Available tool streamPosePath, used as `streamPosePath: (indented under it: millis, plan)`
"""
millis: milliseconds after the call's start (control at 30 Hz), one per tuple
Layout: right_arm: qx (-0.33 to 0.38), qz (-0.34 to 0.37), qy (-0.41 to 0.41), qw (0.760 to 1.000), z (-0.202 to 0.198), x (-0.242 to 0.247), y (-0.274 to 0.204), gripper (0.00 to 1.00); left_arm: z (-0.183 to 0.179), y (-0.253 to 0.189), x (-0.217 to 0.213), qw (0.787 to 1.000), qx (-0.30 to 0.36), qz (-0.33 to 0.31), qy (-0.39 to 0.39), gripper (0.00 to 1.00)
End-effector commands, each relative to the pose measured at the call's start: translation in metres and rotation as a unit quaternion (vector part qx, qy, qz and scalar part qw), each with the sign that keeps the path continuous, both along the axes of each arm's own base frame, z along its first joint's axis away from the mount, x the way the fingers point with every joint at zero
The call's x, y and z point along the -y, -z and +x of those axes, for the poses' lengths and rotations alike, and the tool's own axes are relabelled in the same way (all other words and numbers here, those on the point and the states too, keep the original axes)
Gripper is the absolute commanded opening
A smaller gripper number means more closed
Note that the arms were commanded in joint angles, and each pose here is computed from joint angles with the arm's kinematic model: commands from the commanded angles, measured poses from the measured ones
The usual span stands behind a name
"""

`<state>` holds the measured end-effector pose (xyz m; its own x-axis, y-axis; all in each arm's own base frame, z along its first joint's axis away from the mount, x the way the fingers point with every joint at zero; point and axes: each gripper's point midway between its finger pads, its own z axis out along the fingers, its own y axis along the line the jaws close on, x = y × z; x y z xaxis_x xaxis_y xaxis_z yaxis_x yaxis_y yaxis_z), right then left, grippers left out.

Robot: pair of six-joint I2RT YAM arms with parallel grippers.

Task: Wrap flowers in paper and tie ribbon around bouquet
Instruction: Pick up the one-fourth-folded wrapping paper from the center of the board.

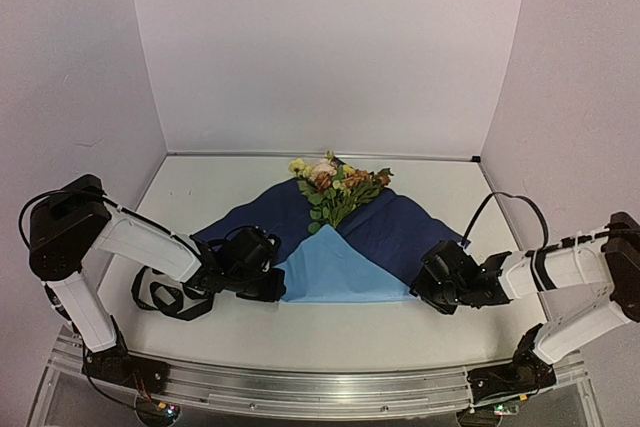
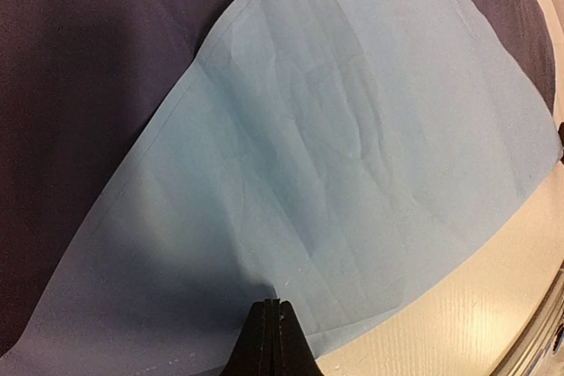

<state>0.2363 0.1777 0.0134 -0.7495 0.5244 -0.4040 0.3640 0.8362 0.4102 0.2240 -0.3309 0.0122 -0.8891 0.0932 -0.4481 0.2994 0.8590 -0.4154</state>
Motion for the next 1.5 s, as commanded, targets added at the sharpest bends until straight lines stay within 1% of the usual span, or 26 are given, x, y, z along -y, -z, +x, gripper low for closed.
streamPosePath:
  millis: [0,133,233,367,467,667,900,1167,1300,1467]
  plan:
    - [0.032,0.023,0.076,0.996,-0.003,0.013,0.006,0.52,-0.002,0.012,-0.005,1.000,-0.012,0.027,0.006,0.00]
    - [0.055,0.020,0.089,0.994,-0.010,0.019,-0.001,0.52,-0.002,0.012,-0.005,1.000,-0.012,0.026,0.006,0.00]
    - [0.059,0.003,0.099,0.993,-0.019,0.031,-0.002,0.55,-0.002,0.011,-0.005,1.000,-0.011,0.025,0.005,0.00]
    - [0.066,0.006,0.100,0.993,-0.025,0.035,-0.007,0.59,-0.002,0.011,-0.004,1.000,-0.012,0.022,0.004,0.00]
    - [0.063,0.022,0.094,0.993,-0.026,0.025,-0.009,0.60,-0.002,0.012,-0.004,1.000,-0.012,0.022,0.004,0.00]
    - [0.070,0.070,0.093,0.991,-0.023,0.001,-0.009,0.57,-0.002,0.013,-0.004,1.000,-0.013,0.022,0.004,0.00]
    - [0.075,0.083,0.105,0.988,-0.019,-0.004,-0.005,0.52,-0.002,0.012,-0.003,1.000,-0.011,0.022,0.005,0.00]
    - [0.069,0.101,0.113,0.986,-0.017,-0.011,0.006,0.43,-0.001,0.011,-0.003,1.000,-0.010,0.021,0.006,0.00]
    - [0.073,0.104,0.115,0.985,-0.016,-0.011,0.007,0.37,-0.002,0.011,-0.004,1.000,-0.010,0.021,0.006,0.00]
    - [0.094,0.087,0.103,0.986,-0.013,-0.007,0.002,0.26,-0.006,0.009,-0.001,1.000,-0.016,0.013,0.015,0.00]
